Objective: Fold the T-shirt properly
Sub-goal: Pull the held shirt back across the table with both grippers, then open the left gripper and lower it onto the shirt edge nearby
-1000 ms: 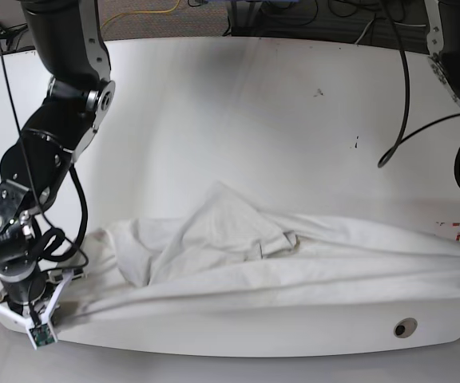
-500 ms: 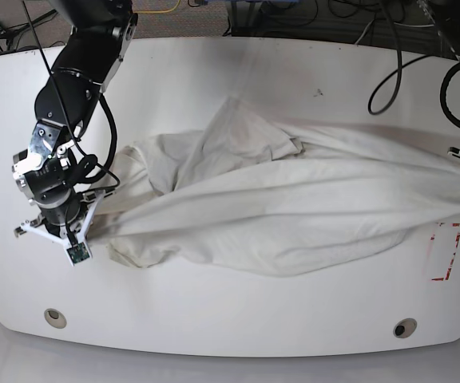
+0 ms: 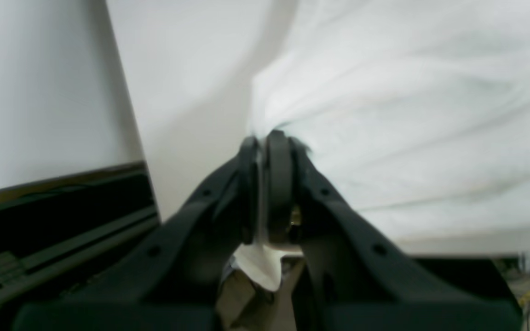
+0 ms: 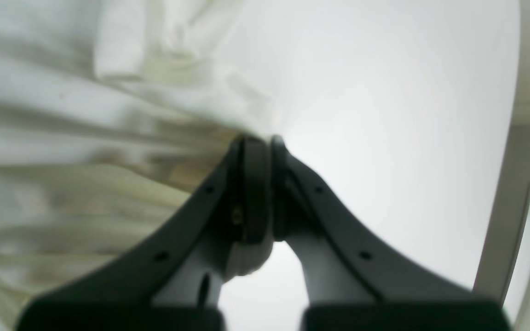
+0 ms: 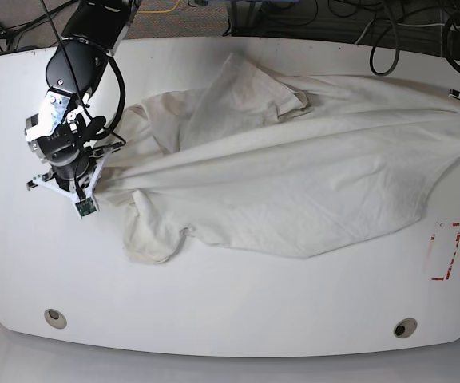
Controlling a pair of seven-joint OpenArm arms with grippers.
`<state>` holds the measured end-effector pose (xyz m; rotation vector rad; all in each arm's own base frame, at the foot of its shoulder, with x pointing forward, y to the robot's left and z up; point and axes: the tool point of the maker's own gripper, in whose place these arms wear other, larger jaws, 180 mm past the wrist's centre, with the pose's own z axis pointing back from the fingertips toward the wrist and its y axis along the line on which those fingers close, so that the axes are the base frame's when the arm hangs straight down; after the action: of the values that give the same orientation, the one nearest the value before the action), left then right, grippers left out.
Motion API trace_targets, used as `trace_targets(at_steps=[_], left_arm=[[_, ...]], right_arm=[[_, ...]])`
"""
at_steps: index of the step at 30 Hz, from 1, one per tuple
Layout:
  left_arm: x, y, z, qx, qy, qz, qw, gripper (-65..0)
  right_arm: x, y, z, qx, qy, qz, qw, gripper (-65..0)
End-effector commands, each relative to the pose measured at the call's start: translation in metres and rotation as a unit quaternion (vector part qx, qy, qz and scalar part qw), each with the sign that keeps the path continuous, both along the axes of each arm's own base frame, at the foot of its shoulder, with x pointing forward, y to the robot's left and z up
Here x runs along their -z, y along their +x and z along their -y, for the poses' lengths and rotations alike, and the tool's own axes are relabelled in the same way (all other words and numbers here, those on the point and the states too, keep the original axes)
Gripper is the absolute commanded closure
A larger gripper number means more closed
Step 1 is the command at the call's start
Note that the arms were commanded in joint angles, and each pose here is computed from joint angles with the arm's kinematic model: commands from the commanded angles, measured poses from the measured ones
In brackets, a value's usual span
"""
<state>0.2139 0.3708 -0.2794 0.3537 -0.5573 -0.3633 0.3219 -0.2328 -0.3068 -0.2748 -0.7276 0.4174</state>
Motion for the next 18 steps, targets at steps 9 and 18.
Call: trace_targets(at_steps=[9,18], left_arm=[[0.004,-0.014,-0.003,0.007,0.014,-0.024,1.0,0.0],[0.016,-0.011,0.013,0.034,0.005,-0.041,0.999,-24.9]], right_arm=[[0.016,-0.02,-0.003,0.004,0.005,-0.018,0.9998,0.0],[0.019,-0.022,-0.005,0.004,0.009,-0.021,0.9997,0.0]])
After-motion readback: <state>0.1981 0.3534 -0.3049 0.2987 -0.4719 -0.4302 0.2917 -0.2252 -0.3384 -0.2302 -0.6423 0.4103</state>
